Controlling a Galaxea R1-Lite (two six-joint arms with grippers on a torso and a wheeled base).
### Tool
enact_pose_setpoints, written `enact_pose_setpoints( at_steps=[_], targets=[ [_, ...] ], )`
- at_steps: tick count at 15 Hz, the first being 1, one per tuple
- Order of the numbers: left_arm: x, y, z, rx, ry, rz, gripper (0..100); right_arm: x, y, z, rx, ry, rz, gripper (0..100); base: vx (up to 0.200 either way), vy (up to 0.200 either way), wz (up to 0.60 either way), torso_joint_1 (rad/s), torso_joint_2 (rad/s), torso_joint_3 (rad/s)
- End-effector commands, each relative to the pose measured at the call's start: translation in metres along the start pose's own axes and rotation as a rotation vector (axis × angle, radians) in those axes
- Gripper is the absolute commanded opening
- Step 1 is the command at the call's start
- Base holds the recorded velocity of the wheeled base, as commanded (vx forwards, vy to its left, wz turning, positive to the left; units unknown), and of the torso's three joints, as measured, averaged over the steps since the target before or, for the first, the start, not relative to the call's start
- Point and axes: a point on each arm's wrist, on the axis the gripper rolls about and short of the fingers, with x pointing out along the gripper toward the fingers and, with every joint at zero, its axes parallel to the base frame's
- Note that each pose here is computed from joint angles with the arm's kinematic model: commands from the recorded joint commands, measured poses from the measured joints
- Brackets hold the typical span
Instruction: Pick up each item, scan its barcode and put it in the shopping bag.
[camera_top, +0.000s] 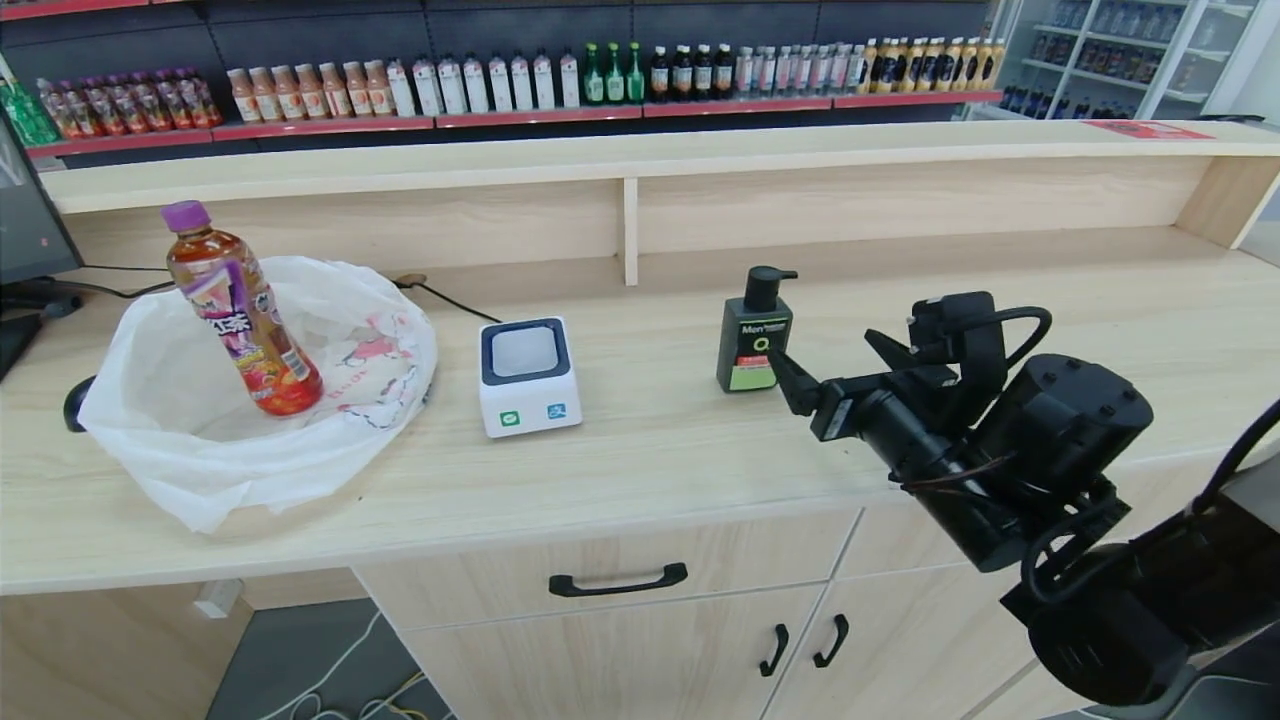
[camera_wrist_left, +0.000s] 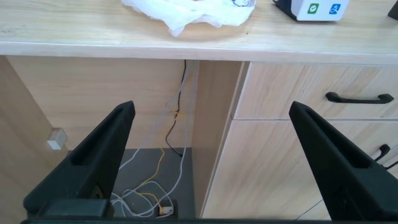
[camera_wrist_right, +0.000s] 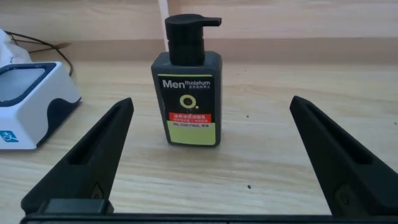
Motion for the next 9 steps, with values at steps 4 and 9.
enact_pose_setpoints(
  at_steps=[4, 9],
  targets=[
    [0.000, 0.000, 0.000, -0.001, 0.000, 0.001, 100, 0.030, 0.011, -0.017, -0.031, 0.002, 0.055, 100, 0.000, 0.000, 0.00, 0.000, 0.00, 0.000],
    [0.000, 0.000, 0.000, -0.001, 0.000, 0.001, 100, 0.063, 0.020, -0.021, -0.037, 0.012, 0.079, 100, 0.000, 0.000, 0.00, 0.000, 0.00, 0.000]
  ],
)
